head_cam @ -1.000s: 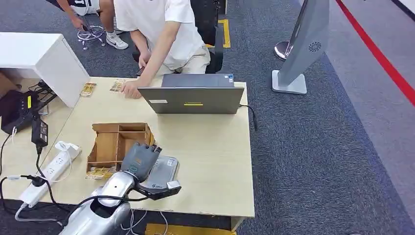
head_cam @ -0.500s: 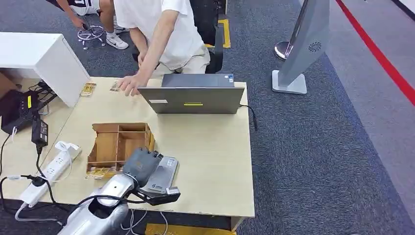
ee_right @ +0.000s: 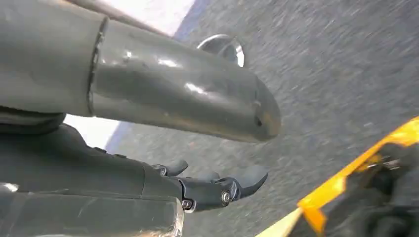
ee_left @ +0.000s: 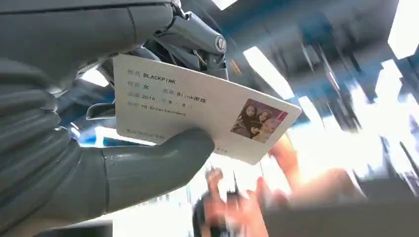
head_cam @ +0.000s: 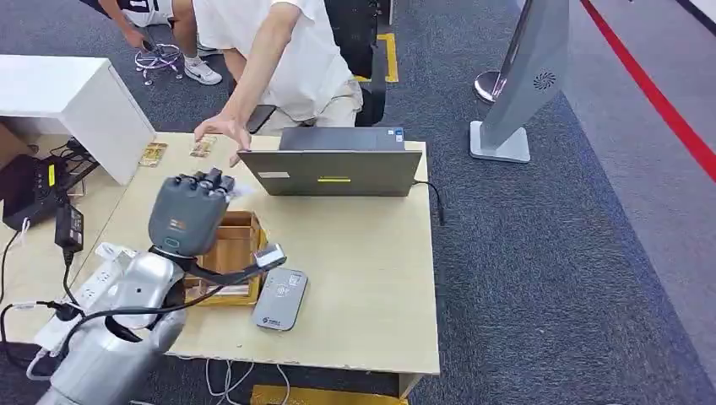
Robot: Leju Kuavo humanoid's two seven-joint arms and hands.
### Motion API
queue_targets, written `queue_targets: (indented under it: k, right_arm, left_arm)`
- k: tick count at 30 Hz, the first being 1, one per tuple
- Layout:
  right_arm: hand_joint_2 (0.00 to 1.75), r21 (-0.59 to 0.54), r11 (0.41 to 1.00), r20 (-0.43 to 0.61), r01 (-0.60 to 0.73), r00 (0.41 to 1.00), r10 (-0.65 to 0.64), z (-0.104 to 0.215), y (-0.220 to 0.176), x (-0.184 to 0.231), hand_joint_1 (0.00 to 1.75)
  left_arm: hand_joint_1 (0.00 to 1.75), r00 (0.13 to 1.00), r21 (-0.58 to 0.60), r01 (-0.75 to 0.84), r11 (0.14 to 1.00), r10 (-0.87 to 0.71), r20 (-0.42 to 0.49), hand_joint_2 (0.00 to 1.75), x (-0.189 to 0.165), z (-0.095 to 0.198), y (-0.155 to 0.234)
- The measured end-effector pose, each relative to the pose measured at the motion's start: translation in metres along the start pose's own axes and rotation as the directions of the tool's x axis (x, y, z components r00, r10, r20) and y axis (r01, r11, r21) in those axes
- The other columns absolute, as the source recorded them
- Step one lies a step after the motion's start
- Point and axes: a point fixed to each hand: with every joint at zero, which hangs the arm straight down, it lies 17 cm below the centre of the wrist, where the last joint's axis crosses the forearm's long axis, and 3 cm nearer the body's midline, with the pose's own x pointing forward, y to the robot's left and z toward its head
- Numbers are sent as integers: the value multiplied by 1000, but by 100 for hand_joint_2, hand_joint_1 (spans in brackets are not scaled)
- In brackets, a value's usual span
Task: Pass the card to the sensor for recognition and then transmit it.
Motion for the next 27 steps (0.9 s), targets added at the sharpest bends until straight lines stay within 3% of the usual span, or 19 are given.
queue_targets:
  k: [3, 7, 14, 15, 27]
  right_arm:
    - [0, 25, 999, 31, 22, 999, -23, 4, 6, 5, 0]
    - [0, 42, 998, 45, 53, 997, -55, 8, 7, 4, 0]
    - [0, 58, 995, 50, 76, 996, -79, 10, 10, 4, 0]
    - [0, 59, 996, 49, 74, 996, -76, 10, 11, 5, 0]
    - [0, 60, 997, 11, 43, 999, -44, 12, 16, 1, 0]
  left_arm:
    - [175, 998, 109, 55, 993, -51, -40, 175, -35, -17, 40]
    - [175, 985, 106, 151, 983, -140, -103, 175, -78, -31, 60]
    - [175, 969, 66, 207, 976, -196, -151, 175, -114, -32, 52]
    - [0, 968, 52, 210, 976, -200, -154, 175, -117, -30, 46]
    - [0, 969, 6, 184, 983, -181, -166, 175, -121, -16, 18]
